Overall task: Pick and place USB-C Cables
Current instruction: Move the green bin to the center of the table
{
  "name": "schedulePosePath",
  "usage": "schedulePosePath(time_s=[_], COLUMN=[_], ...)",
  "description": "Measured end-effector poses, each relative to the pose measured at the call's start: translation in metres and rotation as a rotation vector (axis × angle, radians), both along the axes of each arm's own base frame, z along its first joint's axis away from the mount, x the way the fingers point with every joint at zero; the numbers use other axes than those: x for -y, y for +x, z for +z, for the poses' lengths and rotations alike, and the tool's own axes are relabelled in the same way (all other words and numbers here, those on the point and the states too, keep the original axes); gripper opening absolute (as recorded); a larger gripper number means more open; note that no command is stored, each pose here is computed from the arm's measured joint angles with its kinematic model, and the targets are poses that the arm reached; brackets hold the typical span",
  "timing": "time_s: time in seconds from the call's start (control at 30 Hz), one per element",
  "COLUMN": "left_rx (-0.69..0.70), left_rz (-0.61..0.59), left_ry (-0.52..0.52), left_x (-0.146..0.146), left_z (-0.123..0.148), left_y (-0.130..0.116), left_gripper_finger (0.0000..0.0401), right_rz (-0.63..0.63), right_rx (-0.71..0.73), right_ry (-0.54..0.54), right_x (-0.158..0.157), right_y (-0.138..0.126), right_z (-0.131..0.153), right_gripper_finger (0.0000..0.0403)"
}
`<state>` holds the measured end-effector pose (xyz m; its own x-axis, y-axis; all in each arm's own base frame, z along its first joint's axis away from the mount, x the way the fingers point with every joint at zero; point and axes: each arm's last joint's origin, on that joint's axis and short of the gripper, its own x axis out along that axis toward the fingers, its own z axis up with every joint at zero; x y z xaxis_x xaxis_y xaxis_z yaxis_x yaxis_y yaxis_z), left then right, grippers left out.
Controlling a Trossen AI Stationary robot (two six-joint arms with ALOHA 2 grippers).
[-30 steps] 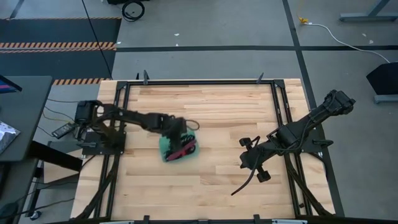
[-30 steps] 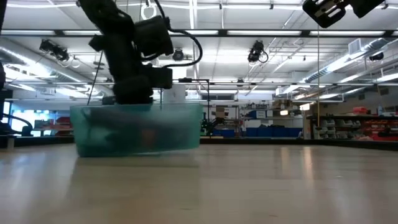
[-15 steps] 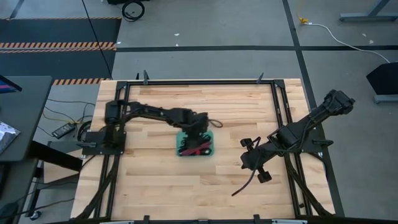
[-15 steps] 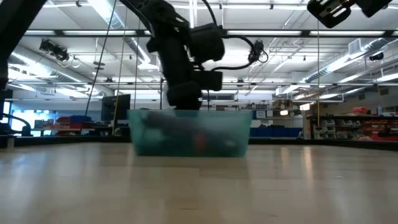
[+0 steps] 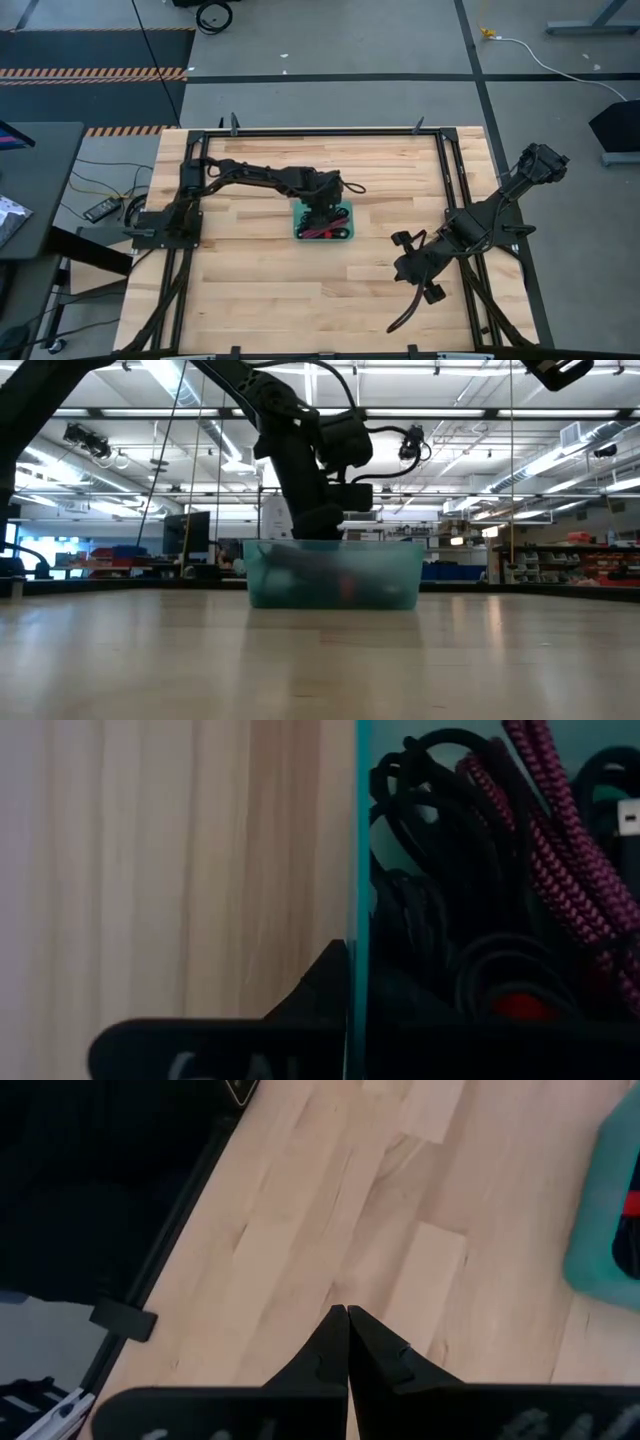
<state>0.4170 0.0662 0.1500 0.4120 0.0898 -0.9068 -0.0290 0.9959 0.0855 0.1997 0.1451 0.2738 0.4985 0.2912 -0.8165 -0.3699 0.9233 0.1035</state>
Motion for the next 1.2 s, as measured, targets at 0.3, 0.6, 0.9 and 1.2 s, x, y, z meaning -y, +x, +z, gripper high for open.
schedulePosePath(time_s=[0.3,0.6,0.9,1.2], left_rx=[0.029,0.028,0.036,-0.018], left_rz=[0.001,0.026,0.025,0.033], left_ry=[0.008,0.01,0.013,0.082], left_x=[-0.0013,-0.0074,-0.0072,-0.0087], left_z=[0.0013,0.0013,0.0019,0.0093], left_y=[0.0024,0.0013,0.0019,0.0001], left_gripper_finger=[0.0007,0.0013,0.0062,0.0066], right_rz=[-0.001,-0.003,-0.003,-0.002], right_rx=[0.002,0.001,0.001,0.001], right_ry=[0.0,0.001,0.001,0.001], right_x=[0.0,0.0,0.0,-0.0001], right_y=[0.0001,0.0001,0.0001,0.0001], right_z=[0.0001,0.0001,0.0001,0.0001], right_gripper_finger=[0.0003,0.0003,0.0003,0.0003])
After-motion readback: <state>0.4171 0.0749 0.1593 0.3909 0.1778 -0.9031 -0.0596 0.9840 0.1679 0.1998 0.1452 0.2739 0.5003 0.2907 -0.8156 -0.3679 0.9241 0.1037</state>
